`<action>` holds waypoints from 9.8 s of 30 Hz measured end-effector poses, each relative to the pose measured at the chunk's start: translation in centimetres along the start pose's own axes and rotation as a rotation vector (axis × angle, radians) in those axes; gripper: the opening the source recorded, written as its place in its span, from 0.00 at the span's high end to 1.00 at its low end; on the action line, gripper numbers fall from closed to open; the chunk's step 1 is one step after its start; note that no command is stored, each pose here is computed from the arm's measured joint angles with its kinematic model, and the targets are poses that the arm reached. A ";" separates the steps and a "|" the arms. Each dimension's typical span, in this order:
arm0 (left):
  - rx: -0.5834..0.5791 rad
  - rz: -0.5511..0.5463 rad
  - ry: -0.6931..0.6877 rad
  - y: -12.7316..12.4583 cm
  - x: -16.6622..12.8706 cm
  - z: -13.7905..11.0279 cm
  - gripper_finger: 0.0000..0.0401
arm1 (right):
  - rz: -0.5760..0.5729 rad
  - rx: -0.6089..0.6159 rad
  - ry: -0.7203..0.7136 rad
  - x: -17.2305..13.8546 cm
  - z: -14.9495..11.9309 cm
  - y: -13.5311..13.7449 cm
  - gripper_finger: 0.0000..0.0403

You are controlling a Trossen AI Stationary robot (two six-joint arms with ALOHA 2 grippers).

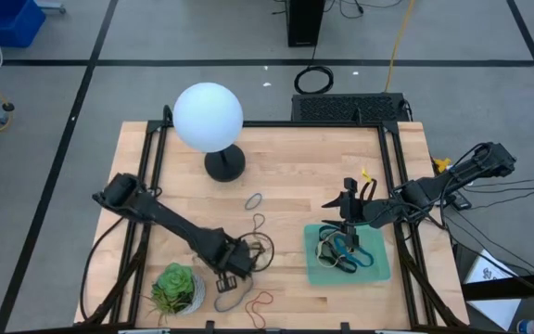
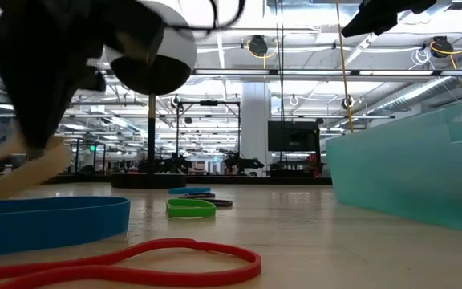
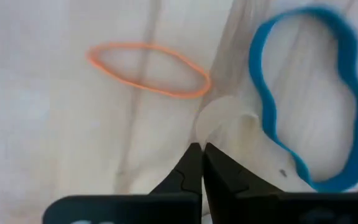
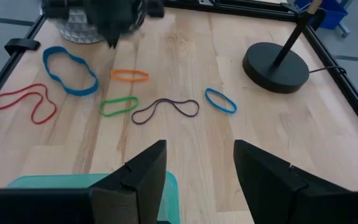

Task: Pick and place rubber bands into bin
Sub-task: Put the brown rubber band into the green bin, then put the top blue rubber band into the green bin

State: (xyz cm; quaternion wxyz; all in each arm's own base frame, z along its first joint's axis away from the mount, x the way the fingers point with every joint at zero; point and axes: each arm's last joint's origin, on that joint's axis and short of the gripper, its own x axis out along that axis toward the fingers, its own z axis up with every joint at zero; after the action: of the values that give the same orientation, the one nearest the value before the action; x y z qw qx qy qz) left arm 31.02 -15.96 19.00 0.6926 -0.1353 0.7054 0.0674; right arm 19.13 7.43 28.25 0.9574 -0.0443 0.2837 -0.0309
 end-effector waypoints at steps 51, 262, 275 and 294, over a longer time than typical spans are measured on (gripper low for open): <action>0.493 0.092 -1.073 7.9 -17.5 3.4 0.99 | 0.092 -0.091 -0.405 11.9 3.5 0.1 0.55; -0.238 0.082 -0.309 14.9 3.3 11.9 0.62 | -0.217 0.251 0.251 -1.2 -0.6 0.2 0.61; -0.305 0.071 -0.277 16.7 3.2 12.0 0.93 | -0.205 0.237 0.295 -0.1 -2.6 0.4 0.61; -0.110 -0.019 -0.327 15.0 -1.0 10.4 0.99 | -0.170 0.179 0.256 0.1 -2.2 0.7 0.61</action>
State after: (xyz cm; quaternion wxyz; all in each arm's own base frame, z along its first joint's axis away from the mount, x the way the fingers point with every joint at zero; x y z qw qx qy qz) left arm 36.70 1.41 18.31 0.7903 -0.1667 0.5772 0.1204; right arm 18.06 7.94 26.32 0.9075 0.0214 0.3945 -0.1424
